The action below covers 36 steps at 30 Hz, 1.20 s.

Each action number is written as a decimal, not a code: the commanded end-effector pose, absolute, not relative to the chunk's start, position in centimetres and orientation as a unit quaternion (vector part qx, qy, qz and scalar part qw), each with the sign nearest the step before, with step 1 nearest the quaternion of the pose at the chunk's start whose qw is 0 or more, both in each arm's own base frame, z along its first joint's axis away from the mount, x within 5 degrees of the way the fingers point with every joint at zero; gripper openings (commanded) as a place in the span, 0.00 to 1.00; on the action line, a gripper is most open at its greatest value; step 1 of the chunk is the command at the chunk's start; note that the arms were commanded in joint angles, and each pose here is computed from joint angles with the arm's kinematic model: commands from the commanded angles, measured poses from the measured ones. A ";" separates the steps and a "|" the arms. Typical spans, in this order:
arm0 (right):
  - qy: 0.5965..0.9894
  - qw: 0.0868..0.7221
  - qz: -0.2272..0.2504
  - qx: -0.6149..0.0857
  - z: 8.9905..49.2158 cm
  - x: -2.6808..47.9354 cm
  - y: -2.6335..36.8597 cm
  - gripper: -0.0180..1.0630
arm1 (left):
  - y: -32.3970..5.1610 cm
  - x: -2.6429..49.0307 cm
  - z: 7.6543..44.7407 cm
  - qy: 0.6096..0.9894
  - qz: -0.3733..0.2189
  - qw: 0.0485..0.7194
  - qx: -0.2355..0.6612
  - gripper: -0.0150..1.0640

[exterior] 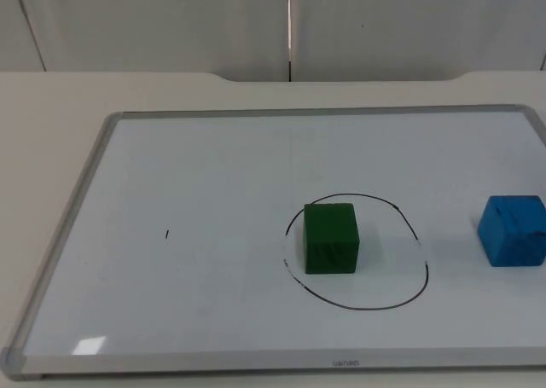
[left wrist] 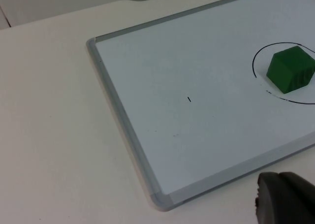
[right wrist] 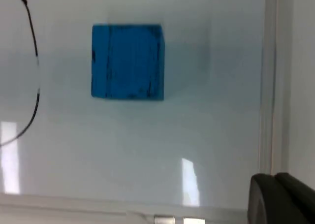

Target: Push the two cubes into the marked area.

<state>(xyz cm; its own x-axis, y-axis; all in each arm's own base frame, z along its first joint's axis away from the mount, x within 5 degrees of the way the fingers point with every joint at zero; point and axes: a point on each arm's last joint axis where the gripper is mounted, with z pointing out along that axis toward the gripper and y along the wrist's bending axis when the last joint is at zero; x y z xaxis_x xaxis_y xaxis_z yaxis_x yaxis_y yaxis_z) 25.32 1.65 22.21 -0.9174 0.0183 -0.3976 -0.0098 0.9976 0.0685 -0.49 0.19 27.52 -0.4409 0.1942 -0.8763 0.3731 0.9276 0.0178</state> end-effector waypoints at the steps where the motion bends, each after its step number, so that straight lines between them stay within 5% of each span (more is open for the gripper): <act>1: 0.979 0.198 0.036 0.006 22.1 26.8 1.6 0.01 | 0.2 -0.5 27.5 0.842 -0.089 0.505 0.167 0.01; 14: 0.993 0.111 0.035 0.009 18.7 32.5 1.9 0.01 | 0.2 -0.5 27.5 0.842 -0.089 0.505 0.167 0.01; 36: 0.991 0.129 0.041 0.022 15.8 34.1 2.1 0.01 | 0.2 -0.5 27.5 0.842 -0.089 0.505 0.167 0.01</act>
